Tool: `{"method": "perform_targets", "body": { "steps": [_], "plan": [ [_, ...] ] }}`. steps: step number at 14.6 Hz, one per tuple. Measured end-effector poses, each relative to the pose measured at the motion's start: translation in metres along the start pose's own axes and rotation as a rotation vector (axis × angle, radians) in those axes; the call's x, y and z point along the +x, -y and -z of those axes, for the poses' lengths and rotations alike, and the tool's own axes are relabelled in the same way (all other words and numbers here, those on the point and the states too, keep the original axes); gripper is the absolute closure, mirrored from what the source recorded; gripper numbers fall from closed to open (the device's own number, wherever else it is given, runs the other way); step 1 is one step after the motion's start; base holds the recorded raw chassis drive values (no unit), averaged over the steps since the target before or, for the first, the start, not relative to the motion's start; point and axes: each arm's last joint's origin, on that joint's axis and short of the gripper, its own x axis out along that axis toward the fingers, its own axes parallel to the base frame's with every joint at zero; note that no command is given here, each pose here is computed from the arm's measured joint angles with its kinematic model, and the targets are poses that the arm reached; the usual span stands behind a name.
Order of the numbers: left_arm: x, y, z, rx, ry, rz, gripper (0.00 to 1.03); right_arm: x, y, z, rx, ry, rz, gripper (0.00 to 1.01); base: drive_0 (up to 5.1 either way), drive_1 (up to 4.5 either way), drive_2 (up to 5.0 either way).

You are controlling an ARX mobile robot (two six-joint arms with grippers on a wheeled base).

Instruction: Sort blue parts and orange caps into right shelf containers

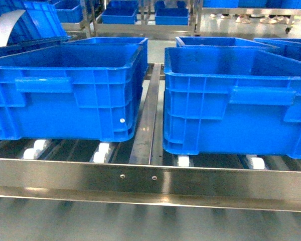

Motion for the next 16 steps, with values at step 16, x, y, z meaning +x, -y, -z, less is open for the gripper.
{"method": "perform_targets", "body": {
  "steps": [16],
  "plan": [
    [0.0,0.0,0.0,0.001,0.0,0.0,0.05,0.0,0.0,0.0,0.001,0.0,0.0,0.03,0.0,0.0,0.0]
  ]
}}
